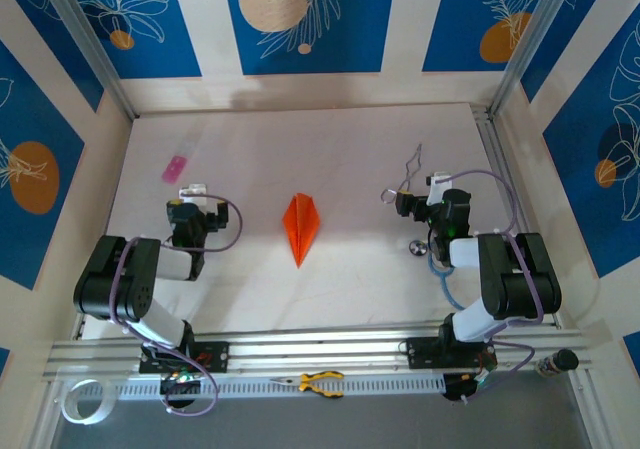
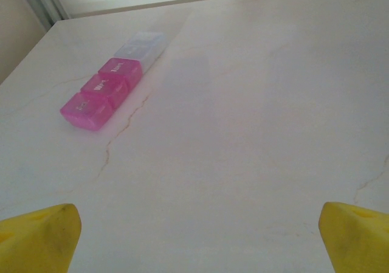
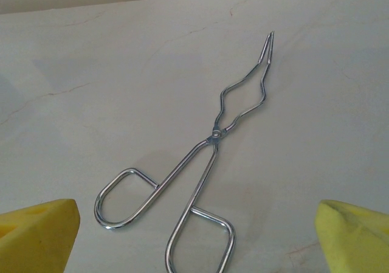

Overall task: Fold a paper plane with a square sheet of paper (pick it up from the middle)
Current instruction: Reset both arms

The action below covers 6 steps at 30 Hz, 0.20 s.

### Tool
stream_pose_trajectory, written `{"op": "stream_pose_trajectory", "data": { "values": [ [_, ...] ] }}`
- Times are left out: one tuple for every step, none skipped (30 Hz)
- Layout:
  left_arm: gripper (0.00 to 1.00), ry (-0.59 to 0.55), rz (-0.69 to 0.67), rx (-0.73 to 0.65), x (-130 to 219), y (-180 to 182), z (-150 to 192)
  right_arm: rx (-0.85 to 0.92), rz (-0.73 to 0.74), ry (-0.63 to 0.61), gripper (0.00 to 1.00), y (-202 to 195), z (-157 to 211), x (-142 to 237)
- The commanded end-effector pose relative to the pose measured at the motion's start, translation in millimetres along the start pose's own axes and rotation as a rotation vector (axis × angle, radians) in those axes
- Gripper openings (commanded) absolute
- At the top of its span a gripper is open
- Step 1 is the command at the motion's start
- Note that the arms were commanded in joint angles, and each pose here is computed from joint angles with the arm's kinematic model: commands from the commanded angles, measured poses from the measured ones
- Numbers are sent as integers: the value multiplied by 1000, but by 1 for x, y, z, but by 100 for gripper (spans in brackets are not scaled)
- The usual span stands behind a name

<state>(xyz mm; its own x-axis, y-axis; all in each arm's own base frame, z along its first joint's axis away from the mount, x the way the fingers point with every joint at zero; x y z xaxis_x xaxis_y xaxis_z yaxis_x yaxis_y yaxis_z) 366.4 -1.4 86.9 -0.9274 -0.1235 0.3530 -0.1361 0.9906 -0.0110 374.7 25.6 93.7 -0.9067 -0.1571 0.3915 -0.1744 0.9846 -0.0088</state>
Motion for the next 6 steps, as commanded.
{"op": "stream_pose_trajectory", "data": {
  "values": [
    [100,-49,34,21,-2,-5,-15,-2,13,-24,99,-1,-8,0],
    [100,-49,36,22,-2,-5,-15,-3,13,-24,99,-1,-8,-1],
    [100,-52,36,22,-2,-5,-15,-5,11,-22,99,-1,-8,-1],
    [100,-49,36,21,-2,-5,-15,-5,11,-23,99,-1,-8,0],
    [100,-51,36,22,-2,-5,-15,-3,10,-24,99,-1,-8,0],
    [100,-50,36,22,-2,-5,-15,-3,12,-27,99,-1,-8,0]
  ]
}}
Point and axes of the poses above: each hand's point on the last joint's axis, 136 mm out from that joint toward the fingers, its own x axis back along the fingers, its own y axis along the line the jaws close on, z = x × y, the point moved 2 cm from there along x, back along the fingers, and after that the axes turned 8 degrees about x, right-handed, at the moved point
